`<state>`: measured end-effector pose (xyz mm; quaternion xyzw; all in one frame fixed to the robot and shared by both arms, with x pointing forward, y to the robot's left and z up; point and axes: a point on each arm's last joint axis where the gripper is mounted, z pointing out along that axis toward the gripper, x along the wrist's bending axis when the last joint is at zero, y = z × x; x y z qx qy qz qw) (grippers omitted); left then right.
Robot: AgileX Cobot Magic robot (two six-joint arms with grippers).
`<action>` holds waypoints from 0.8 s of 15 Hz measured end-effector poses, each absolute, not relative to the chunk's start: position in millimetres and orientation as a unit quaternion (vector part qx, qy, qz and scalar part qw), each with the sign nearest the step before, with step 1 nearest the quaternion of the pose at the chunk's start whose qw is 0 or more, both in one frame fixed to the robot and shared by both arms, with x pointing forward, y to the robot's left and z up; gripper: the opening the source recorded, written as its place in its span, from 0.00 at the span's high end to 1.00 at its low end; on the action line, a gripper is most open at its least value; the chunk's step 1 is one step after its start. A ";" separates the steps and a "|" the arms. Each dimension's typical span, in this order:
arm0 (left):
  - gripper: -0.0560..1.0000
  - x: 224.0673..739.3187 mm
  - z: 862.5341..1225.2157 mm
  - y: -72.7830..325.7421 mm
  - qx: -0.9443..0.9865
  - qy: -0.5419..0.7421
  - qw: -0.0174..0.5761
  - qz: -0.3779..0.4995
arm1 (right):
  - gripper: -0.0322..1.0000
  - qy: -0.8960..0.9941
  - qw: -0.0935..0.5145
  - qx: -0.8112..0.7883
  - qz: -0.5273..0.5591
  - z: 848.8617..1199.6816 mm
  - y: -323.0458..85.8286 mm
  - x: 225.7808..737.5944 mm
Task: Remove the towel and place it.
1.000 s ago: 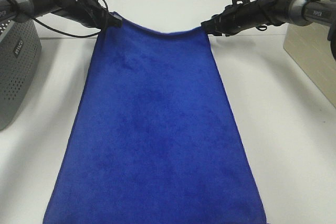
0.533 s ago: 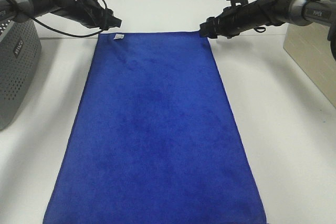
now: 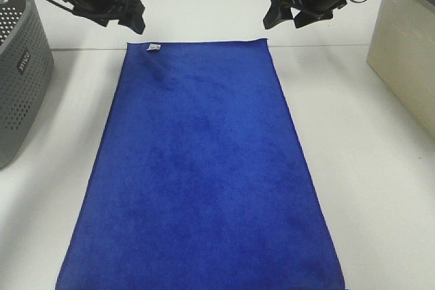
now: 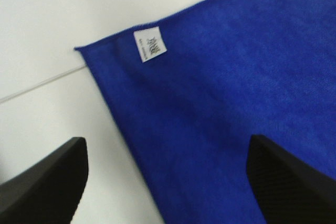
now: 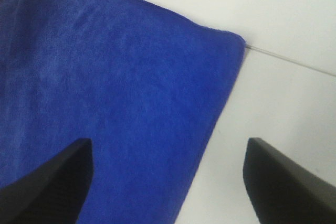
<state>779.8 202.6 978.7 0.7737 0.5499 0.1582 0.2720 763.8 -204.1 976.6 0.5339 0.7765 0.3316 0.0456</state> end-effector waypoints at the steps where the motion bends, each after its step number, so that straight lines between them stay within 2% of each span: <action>1: 0.21 779.8 978.7 202.6 0.774 0.550 0.272 0.158 | 0.22 0.776 0.046 0.534 0.332 976.6 -204.1 763.8; 2: 0.20 767.5 1007.4 209.0 0.756 0.585 0.249 0.155 | 0.21 0.773 0.045 0.550 0.312 996.5 -207.9 755.4; 3: 0.20 762.7 1019.1 211.3 0.751 0.594 0.242 0.157 | 0.21 0.773 0.048 0.558 0.297 1014.9 -211.1 747.1; 4: 0.20 748.2 1053.2 216.9 0.739 0.609 0.234 0.167 | 0.21 0.772 0.052 0.563 0.289 1047.3 -214.3 732.5; 7: 0.20 721.5 1109.1 230.9 0.727 0.616 0.219 0.209 | 0.21 0.762 0.064 0.571 0.298 1103.2 -218.2 704.5; 12: 0.20 694.1 1168.1 303.3 0.669 0.654 0.217 0.278 | 0.21 0.726 0.093 0.615 0.293 1155.0 -258.3 673.7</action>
